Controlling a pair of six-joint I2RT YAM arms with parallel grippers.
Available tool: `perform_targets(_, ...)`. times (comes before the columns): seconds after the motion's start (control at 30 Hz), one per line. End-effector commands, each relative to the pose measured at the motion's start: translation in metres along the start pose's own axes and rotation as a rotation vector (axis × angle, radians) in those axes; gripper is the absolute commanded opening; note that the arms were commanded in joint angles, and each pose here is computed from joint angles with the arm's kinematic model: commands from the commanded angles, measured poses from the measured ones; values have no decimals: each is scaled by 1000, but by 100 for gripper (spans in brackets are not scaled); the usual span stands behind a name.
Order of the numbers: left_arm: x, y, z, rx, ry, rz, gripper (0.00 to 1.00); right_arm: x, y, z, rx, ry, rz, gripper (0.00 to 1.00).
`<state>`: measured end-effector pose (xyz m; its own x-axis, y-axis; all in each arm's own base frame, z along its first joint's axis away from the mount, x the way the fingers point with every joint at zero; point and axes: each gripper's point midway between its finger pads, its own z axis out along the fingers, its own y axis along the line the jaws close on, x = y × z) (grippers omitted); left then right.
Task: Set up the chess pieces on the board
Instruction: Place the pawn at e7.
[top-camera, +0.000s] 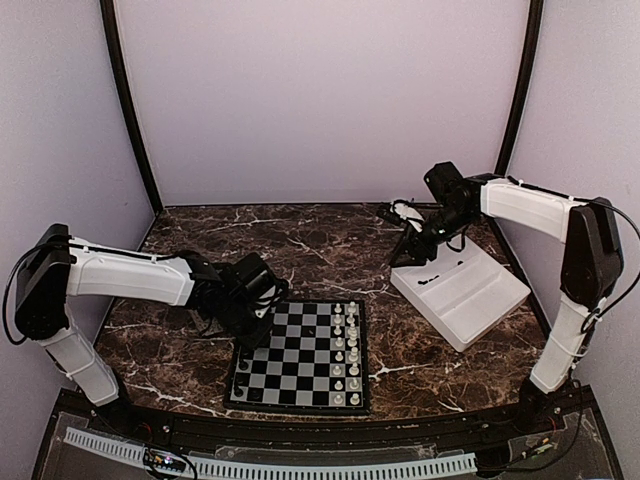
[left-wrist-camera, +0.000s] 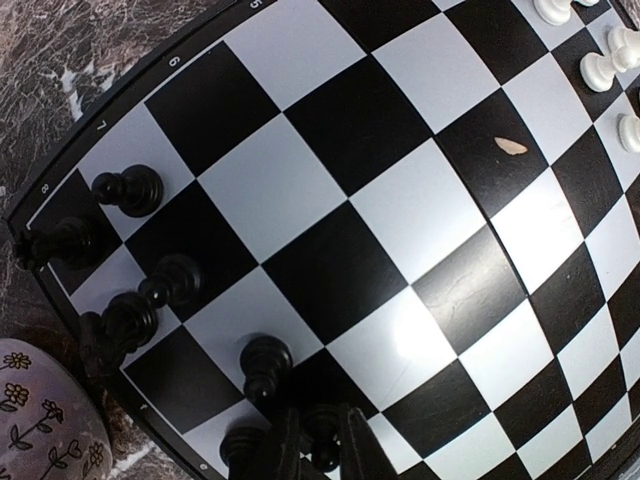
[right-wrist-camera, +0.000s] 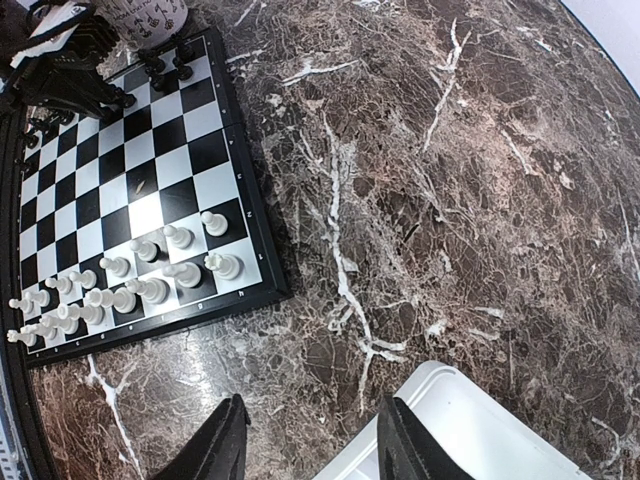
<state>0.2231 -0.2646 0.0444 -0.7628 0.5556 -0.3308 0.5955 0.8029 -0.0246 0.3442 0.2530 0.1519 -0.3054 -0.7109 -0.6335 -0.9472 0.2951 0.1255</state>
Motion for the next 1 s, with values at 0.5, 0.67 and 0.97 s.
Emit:
perform_targets(0.5, -26, -18, -41, 83, -112, 19, 21, -13, 18, -11, -68, -22, -27, 46)
perform_targets(0.67, -57, -23, -88, 102, -225, 41, 23, -34, 8, -41, 2, -60, -65, 46)
perform_targets(0.97, -147, 21, -146, -187, -528, 8, 70, -80, -80, -103, 306, -138, 92, 99)
